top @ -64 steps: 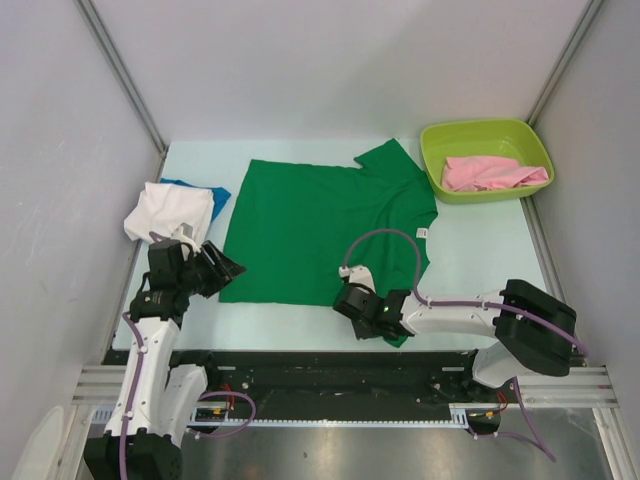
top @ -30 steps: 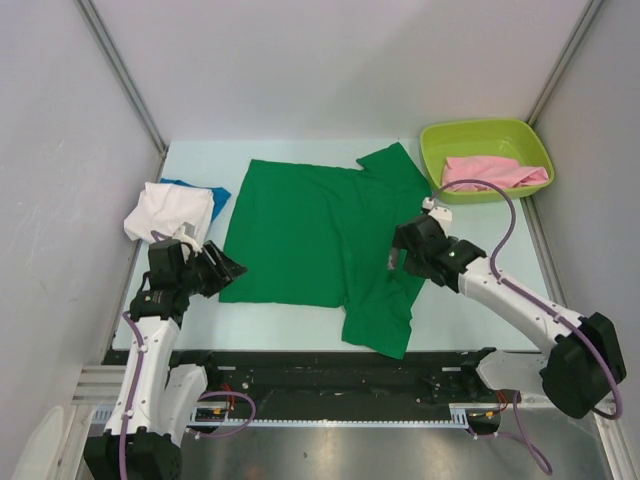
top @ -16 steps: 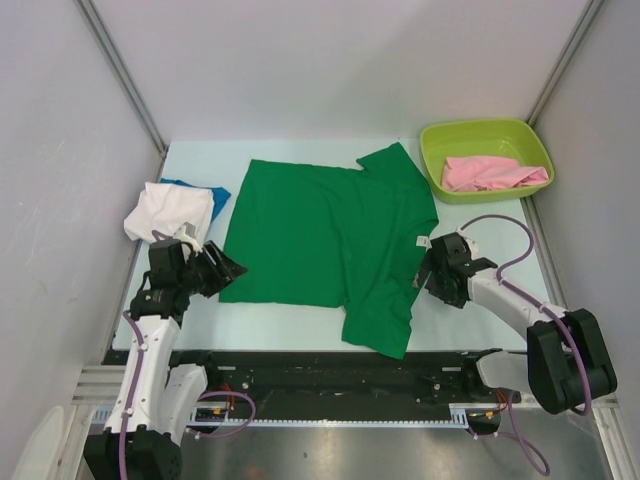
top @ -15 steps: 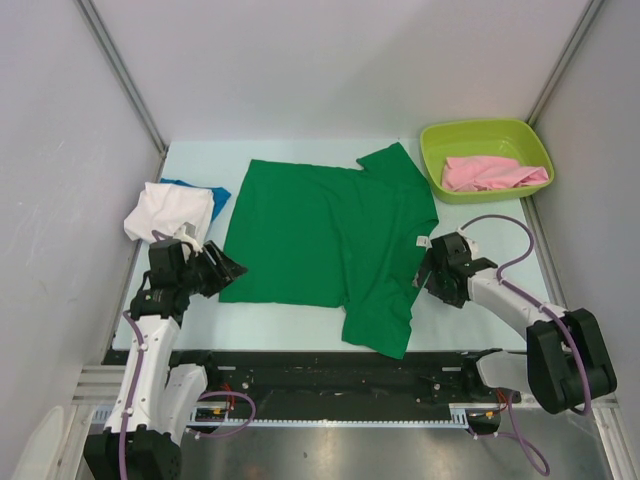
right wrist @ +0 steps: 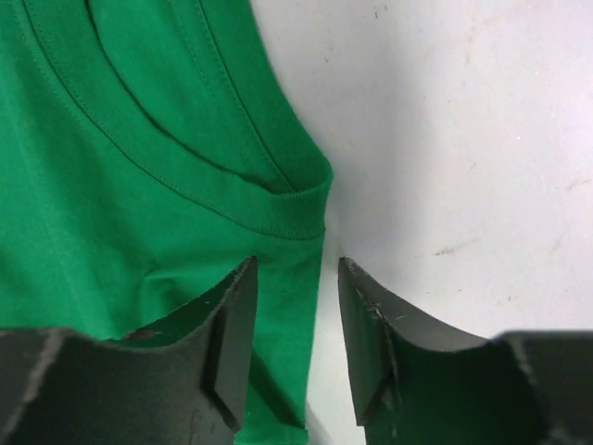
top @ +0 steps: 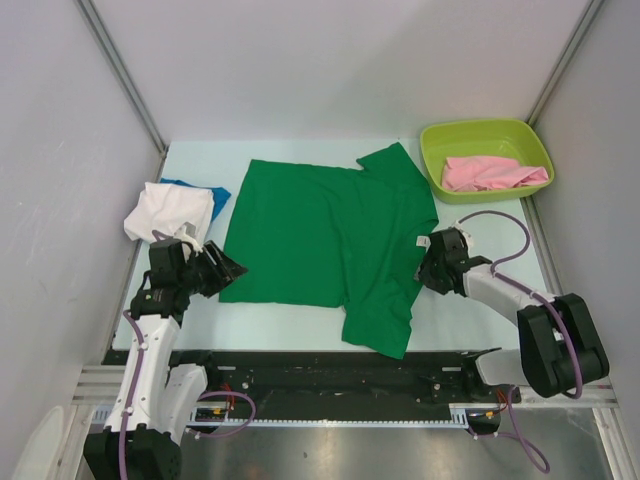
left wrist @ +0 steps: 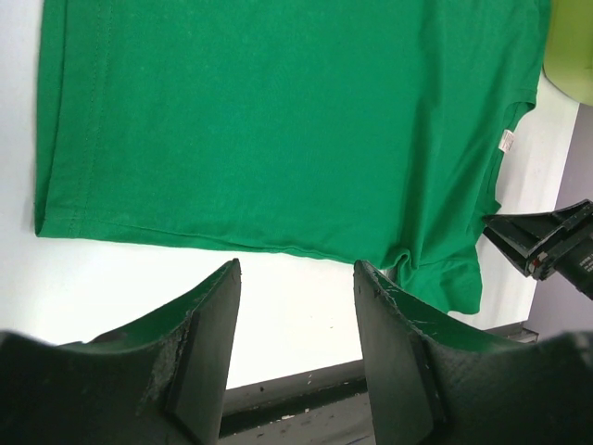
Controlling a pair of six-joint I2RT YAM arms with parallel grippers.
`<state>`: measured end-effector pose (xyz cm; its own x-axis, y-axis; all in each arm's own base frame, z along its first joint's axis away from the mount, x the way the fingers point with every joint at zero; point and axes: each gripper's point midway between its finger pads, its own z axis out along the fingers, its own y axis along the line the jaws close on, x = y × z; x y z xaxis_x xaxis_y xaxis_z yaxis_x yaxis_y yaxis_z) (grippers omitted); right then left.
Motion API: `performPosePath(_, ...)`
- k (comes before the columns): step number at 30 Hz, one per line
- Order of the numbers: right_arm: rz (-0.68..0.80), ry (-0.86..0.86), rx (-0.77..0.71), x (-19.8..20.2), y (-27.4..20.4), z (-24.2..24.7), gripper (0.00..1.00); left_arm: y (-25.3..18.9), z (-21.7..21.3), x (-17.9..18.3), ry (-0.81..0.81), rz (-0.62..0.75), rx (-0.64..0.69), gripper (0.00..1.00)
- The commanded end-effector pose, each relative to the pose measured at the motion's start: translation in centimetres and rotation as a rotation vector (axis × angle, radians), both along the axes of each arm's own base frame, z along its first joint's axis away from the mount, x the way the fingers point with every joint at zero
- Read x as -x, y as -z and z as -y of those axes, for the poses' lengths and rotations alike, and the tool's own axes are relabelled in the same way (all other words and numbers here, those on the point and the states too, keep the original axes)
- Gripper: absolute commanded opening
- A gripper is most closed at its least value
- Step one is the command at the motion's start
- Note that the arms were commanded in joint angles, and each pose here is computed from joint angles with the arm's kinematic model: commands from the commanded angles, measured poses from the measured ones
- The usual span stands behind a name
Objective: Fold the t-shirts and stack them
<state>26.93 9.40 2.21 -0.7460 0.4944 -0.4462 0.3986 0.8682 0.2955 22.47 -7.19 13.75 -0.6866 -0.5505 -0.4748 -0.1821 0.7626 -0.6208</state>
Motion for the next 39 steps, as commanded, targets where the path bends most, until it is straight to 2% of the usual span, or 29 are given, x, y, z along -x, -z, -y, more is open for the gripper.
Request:
performPosePath(1, -0.036, 0.011, -0.001, 0.3, 1.8, 0.0, 0.43, -1.4, 0.4, -0.5, 0.041, 0.058, -0.005, 0.57)
performPosePath(8, -0.063, 0.018, 0.027, 0.6, 3.1, 0.5, 0.17, -1.4, 0.3, -0.5, 0.038, 0.058, -0.006, 0.57)
performPosePath(9, -0.059, 0.02, 0.032, 0.5, 3.0, 0.6, 0.06, -1.4, 0.3, -0.5, 0.037, 0.059, -0.007, 0.57)
performPosePath(10, -0.066, 0.024, 0.034, 0.7, 3.1, 0.7, 0.02, -1.4, 0.4, -0.5, 0.039, 0.058, -0.007, 0.57)
performPosePath(15, -0.075, 0.041, 0.062, 1.4, 2.5, 1.6, 0.0, -1.4, 0.4, -0.4, 0.039, 0.055, -0.007, 0.57)
performPosePath(26, -0.073, 0.139, 0.14, 3.0, -0.2, 6.7, 0.0, -1.4, 0.3, -0.5, 0.033, 0.051, -0.009, 0.57)
performPosePath(28, -0.078, 0.133, 0.141, 3.0, 0.0, 6.9, 0.09, -1.5, 0.3, -0.6, 0.035, 0.055, -0.004, 0.57)
performPosePath(29, -0.076, 0.129, 0.143, 2.9, 0.0, 7.0, 0.19, -1.4, 0.4, -0.7, 0.034, 0.052, 0.0, 0.57)
performPosePath(31, -0.035, 0.12, 0.153, 1.7, -0.5, 7.1, 0.48, -1.6, 0.5, -0.8, 0.043, 0.056, 0.001, 0.57)
performPosePath(32, -0.005, 0.116, 0.155, 1.0, -1.0, 7.1, 0.68, -1.6, 0.4, -0.9, 0.043, 0.053, 0.001, 0.57)
performPosePath(35, 0.094, 0.097, 0.148, -1.2, -3.5, 6.5, 0.86, -2.0, 0.2, -1.4, 0.048, 0.059, -0.016, 0.57)
performPosePath(37, 0.137, 0.07, 0.157, -1.6, -5.5, 5.9, 0.89, -2.1, 0.1, -1.4, 0.06, 0.042, -0.033, 0.58)
performPosePath(38, 0.168, 0.066, 0.167, -2.1, -7.1, 5.7, 0.99, -1.9, 0.0, -1.1, 0.058, 0.014, -0.036, 0.57)
performPosePath(39, 0.179, 0.073, 0.204, -1.5, -8.4, 6.1, 1.0, -1.8, 0.0, -1.1, 0.062, 0.003, -0.036, 0.57)
